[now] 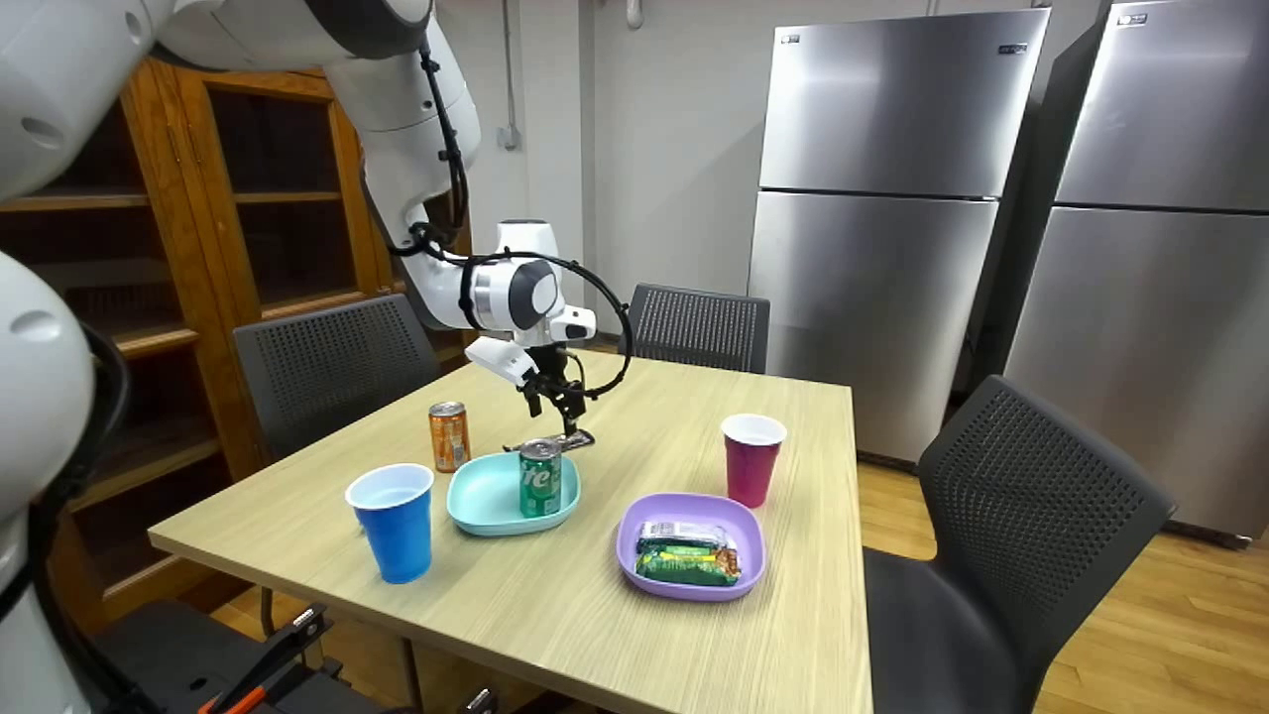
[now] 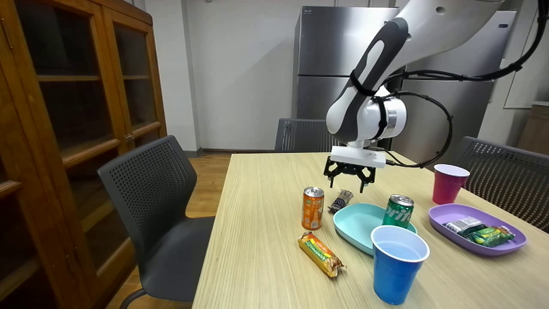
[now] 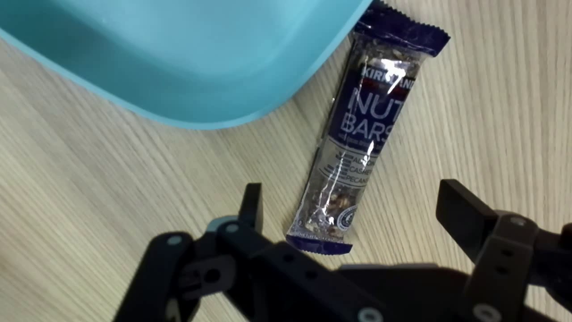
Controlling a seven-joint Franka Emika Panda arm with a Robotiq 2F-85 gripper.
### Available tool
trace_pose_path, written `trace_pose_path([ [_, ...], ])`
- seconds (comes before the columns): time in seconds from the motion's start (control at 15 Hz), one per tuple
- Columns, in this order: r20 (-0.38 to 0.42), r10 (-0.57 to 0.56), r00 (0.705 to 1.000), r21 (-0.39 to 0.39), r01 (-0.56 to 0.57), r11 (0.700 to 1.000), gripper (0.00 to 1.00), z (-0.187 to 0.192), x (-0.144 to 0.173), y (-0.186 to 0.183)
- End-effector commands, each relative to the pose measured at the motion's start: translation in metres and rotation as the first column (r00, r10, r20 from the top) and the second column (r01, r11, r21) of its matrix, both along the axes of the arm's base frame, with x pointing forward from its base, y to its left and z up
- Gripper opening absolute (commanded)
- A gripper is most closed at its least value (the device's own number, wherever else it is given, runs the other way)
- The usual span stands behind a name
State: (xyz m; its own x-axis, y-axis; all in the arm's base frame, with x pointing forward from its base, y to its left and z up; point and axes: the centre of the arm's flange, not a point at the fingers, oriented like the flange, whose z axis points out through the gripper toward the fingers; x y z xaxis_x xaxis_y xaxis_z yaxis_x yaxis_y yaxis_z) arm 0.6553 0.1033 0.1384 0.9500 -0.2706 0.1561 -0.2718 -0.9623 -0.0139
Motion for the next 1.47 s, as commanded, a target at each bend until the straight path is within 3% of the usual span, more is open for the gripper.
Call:
trace_pose_path([
  [0.0, -0.042, -0.031, 0.999, 0.018, 0.031, 0.999, 1.00, -0.003, 0.017, 0.007],
  [1.27, -0.089, -0.049, 0.995, 0.021, 0.051, 0.998, 1.00, -0.025, 0.031, 0.008],
  [1.33, -0.090, -0.048, 0.995, 0.021, 0.050, 0.999, 0.93, -0.025, 0.030, 0.008],
  [1.4, -0.088, -0.046, 0.995, 0.022, 0.048, 0.999, 0.72, -0.024, 0.030, 0.009],
])
